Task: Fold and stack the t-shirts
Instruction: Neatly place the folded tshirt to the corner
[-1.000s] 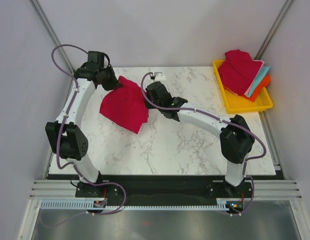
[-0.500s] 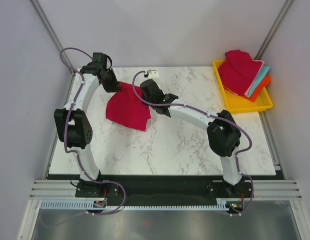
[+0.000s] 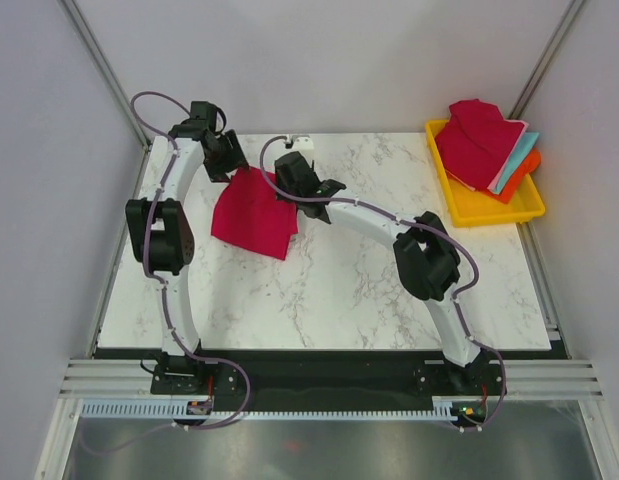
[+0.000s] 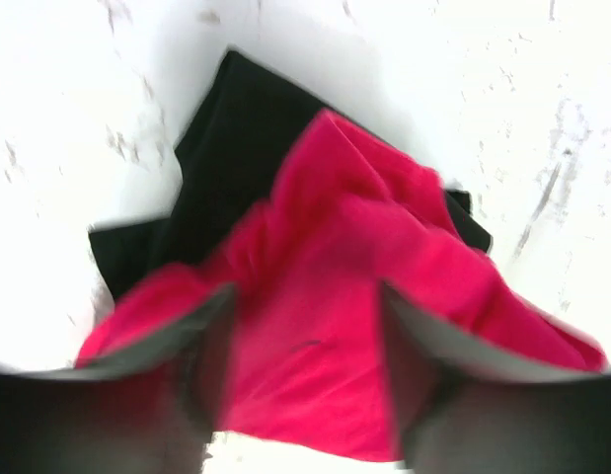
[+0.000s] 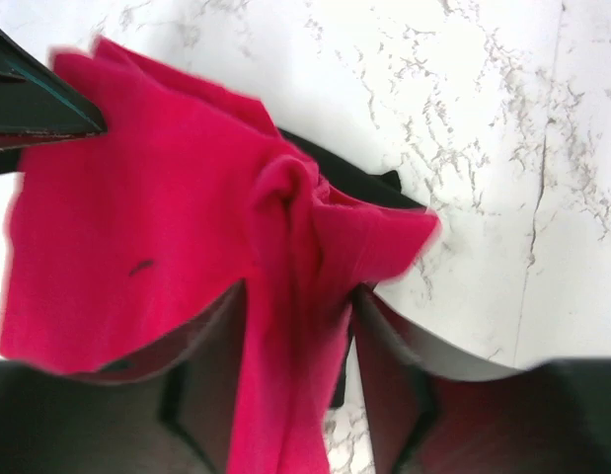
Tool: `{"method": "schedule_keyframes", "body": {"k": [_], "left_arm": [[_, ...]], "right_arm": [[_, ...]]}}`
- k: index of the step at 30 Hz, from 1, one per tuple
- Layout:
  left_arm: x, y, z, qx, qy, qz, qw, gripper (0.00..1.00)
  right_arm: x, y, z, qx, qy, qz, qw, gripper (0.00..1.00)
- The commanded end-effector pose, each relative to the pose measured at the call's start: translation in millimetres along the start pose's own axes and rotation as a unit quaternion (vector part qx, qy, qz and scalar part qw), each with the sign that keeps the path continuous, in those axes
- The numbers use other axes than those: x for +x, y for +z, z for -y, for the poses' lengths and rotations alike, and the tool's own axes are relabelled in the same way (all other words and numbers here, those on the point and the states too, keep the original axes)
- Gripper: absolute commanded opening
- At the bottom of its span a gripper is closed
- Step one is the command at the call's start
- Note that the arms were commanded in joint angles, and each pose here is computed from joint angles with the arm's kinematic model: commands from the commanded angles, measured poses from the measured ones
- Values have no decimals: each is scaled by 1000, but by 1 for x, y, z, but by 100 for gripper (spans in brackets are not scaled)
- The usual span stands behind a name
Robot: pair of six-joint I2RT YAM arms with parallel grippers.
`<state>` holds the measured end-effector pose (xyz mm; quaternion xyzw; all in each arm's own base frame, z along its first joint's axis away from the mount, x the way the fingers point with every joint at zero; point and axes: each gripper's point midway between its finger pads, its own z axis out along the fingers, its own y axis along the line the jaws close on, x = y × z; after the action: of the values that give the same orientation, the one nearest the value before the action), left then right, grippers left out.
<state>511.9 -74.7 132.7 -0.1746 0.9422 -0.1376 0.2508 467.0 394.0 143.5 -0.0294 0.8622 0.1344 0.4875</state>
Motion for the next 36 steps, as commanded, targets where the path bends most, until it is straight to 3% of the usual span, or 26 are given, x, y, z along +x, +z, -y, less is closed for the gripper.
{"method": "schedule_keyframes", "body": {"k": [1,2,3,9,16,24,28,31,36], "left_arm": [[-23,14,-2,2,17,22,1000,75],[-23,19,-4,-2,17,21,1000,94],[-25,20,-4,-1,18,22,1000,94],[-37,2,7,16,23,45,999,90],[-28,-22,35,64,15,45,997,76],[29,-19,99,102,59,30,993,77],[74,-7,148,112,112,16,987,85],[94,7,159,111,117,-3,987,86],[110,30,146,86,105,-26,990,86]], "right_arm": [[-15,18,15,19,12,14,1000,61],[-14,20,20,28,10,11,1000,75],[-14,20,22,31,9,11,999,77],[-26,8,35,39,-9,18,999,76],[-36,-23,57,24,-2,13,1000,64],[-24,-84,116,18,62,14,998,64],[-3,-113,134,15,79,17,997,69],[17,-126,143,3,94,15,995,69],[20,-139,149,2,98,20,995,70]]}}
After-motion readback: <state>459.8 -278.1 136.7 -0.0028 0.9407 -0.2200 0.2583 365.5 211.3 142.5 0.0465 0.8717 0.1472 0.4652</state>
